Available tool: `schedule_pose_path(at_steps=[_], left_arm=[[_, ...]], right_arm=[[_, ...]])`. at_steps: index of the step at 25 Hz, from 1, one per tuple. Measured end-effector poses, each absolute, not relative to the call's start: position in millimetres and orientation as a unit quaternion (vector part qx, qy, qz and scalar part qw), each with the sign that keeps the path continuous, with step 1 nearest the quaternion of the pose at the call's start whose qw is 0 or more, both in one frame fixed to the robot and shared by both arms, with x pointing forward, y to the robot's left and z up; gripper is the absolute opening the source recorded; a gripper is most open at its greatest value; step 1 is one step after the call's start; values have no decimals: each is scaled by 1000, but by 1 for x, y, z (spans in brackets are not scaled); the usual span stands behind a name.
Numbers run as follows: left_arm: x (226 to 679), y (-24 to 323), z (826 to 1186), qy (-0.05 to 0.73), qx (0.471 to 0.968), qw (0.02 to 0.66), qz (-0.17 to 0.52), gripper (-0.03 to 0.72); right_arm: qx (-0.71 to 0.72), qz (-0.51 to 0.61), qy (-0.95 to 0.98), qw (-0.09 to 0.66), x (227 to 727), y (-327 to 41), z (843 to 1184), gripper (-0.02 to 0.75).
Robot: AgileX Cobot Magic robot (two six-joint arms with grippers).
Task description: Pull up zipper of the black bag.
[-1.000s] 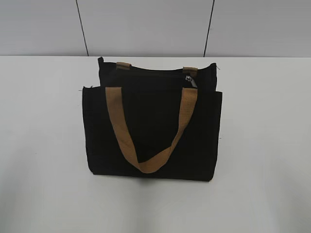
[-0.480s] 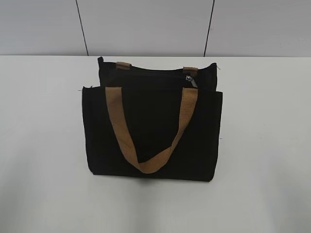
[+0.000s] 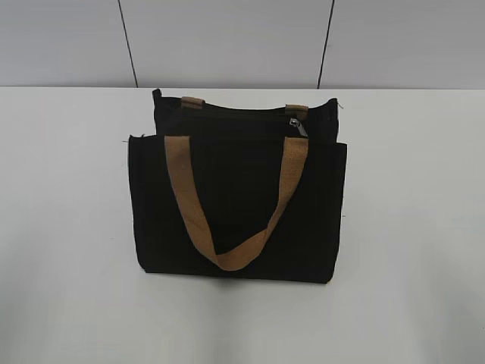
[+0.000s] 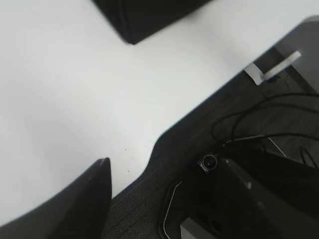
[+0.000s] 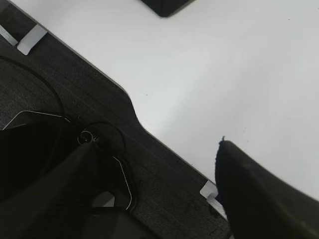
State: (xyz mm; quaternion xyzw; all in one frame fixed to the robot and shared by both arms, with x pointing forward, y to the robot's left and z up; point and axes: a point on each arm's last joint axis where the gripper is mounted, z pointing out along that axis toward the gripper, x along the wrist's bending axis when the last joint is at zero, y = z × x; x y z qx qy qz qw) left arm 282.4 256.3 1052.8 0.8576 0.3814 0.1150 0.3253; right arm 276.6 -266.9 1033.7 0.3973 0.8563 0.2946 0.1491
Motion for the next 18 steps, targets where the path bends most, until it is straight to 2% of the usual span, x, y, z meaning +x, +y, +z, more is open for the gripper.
schedule_pose_path(at_steps=[7, 11, 12, 13, 18], left_arm=[[274, 280, 1060, 494, 768, 355, 198, 497], [259, 292, 1063, 548, 700, 376, 263, 497], [259, 292, 1063, 548, 700, 376, 263, 497], [251, 295, 1064, 566, 669, 382, 293, 497], [237, 297, 1064, 584, 624, 394, 338, 496]], right_arm=[[504, 315, 787, 165, 278, -272, 1037, 557], [559, 345, 721, 221, 267, -277, 1041, 557], [568, 351, 705, 239, 263, -279, 1042, 557], [573, 358, 692, 255, 259, -279, 1043, 557], [578, 380, 650, 315, 242, -278, 1044, 557]])
